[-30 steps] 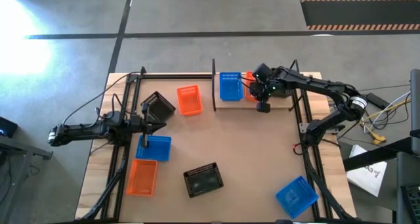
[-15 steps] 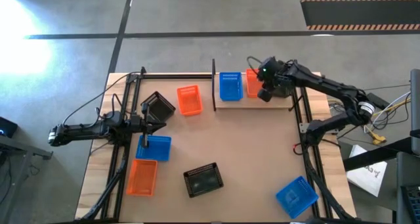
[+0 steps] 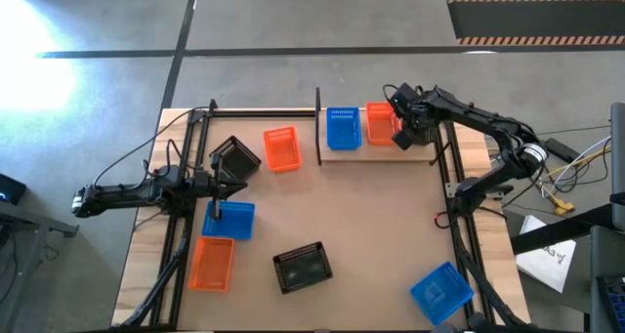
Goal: Stack baskets on shelf by color
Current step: Adjust the baskets on the shelf
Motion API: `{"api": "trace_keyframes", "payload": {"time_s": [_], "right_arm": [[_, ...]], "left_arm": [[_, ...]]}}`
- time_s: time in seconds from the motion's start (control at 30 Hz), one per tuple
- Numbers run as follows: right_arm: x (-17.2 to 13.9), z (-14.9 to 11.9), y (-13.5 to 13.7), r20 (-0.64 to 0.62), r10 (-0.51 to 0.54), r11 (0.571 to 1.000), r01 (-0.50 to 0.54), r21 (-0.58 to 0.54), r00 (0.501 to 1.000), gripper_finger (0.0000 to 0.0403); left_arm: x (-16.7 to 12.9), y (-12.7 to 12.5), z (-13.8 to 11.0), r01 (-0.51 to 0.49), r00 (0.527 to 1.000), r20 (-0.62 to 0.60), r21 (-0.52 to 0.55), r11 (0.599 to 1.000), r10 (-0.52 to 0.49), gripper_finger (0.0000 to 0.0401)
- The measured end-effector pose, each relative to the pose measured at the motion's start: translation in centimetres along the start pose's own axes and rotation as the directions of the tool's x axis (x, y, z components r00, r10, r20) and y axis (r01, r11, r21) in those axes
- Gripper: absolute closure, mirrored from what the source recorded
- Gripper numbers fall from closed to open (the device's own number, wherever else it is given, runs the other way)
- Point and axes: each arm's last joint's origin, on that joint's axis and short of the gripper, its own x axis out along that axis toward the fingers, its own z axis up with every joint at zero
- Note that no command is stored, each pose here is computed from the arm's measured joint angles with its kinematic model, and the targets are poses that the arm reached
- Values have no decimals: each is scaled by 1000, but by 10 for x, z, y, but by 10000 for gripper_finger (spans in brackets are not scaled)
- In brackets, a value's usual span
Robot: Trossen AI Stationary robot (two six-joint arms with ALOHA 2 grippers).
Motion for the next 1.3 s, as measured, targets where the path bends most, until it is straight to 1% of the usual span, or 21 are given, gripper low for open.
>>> {"api": "trace_keyframes", "payload": {"time_s": [0.07, 0.17, 0.27, 0.47, 0.57, 0.63, 0.73, 0.83, 0.9, 1.0, 1.07, 1.2, 1.3], "right_arm": [[4, 1, 1, -14, 13, 999, -14, -34, 1000, 350], [8, 3, 5, -29, 90, 991, -92, -101, 996, 357], [9, 2, 7, -33, 161, 979, -164, -122, 986, 363], [4, -7, 7, -98, 181, 972, -193, -133, 979, 371], [2, -12, 6, -141, 182, 966, -204, -160, 973, 371], [0, -13, 6, -130, 181, 966, -201, -162, 975, 371], [-4, -12, 6, -94, 181, 968, -194, -161, 979, 371], [-11, -11, 4, -22, 177, 972, -178, -151, 984, 372], [-16, -8, 3, 44, 150, 982, -144, -124, 988, 372], [-24, -6, -1, 131, 82, 995, -74, -63, 988, 372], [-29, -5, -3, 184, 65, 997, -58, -42, 981, 372], [-38, 2, -2, 300, 73, 997, -68, -27, 951, 371], [-39, 9, 1, 375, 171, 985, -164, -51, 911, 372]], "left_arm": [[0, 0, 0, 0, 1000, 0, 0, 1000, 0, 401], [0, 0, 0, 0, 1000, 0, 0, 1000, 0, 401], [0, 0, 0, 0, 1000, 0, 0, 1000, 0, 401], [0, 0, 0, 0, 1000, 0, 0, 1000, 0, 401], [0, 0, 0, 0, 1000, 0, 0, 1000, 0, 401], [0, 0, 0, 0, 1000, 0, 0, 1000, 0, 401], [0, 0, 0, 0, 1000, 0, 0, 1000, 0, 401], [0, 0, 0, 0, 1000, 0, 0, 1000, 0, 401], [0, 0, 0, 0, 1000, 0, 0, 1000, 0, 401], [0, 0, 0, 0, 1000, 0, 0, 1000, 0, 401], [0, 0, 0, 0, 1000, -1, 0, 1000, 0, 401], [0, 0, 0, 0, 1000, 0, 0, 1000, 0, 401], [0, 0, 0, 0, 1000, -1, 0, 1000, 0, 401]]}}
